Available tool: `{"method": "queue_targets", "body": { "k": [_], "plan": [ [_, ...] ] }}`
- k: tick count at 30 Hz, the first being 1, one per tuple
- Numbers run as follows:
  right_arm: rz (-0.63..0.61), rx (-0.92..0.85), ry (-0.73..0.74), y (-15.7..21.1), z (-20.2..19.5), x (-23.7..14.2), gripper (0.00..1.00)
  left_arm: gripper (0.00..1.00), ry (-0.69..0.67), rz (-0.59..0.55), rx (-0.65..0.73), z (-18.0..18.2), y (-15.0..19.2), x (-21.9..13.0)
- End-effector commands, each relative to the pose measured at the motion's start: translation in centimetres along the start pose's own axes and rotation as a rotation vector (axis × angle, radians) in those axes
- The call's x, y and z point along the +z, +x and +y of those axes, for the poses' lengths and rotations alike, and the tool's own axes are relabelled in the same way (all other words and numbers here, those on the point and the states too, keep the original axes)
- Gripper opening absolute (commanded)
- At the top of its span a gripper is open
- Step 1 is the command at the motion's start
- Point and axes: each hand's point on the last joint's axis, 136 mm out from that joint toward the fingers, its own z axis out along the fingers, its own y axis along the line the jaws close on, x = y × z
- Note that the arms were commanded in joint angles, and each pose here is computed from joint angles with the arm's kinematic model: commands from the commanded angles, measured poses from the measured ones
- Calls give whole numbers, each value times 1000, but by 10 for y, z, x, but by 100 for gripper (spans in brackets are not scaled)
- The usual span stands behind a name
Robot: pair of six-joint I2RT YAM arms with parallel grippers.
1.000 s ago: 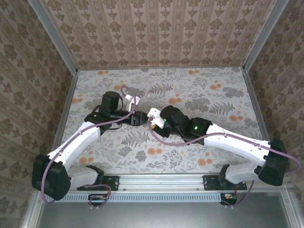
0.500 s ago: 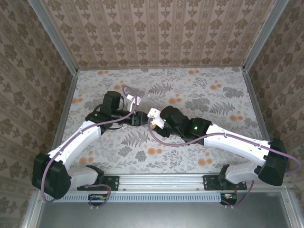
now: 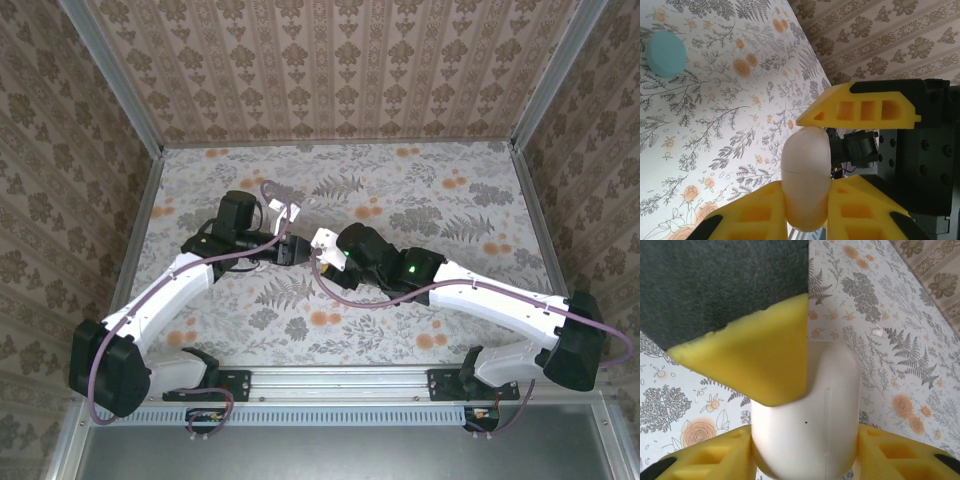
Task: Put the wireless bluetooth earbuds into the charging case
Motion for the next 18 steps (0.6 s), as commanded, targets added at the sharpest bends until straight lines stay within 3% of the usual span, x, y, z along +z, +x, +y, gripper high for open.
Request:
{"method": "queue_targets", "body": {
  "k": [1,4,11,18],
  "plan": [
    [-114,70,-59,-26,2,-24,60,14,-5,-35,109,-13,-8,-8],
    [-178,158,-128,-39,2,-40,67,9,-12,-84,192,-20,-10,-17],
    [-289,420,-292,-56,-13,-64,73,3,-67,-236,393,-31,-11,-44],
    [-277,513,-364,-63,-17,-60,74,3,9,-367,611,-56,3,-60]
  ]
}}
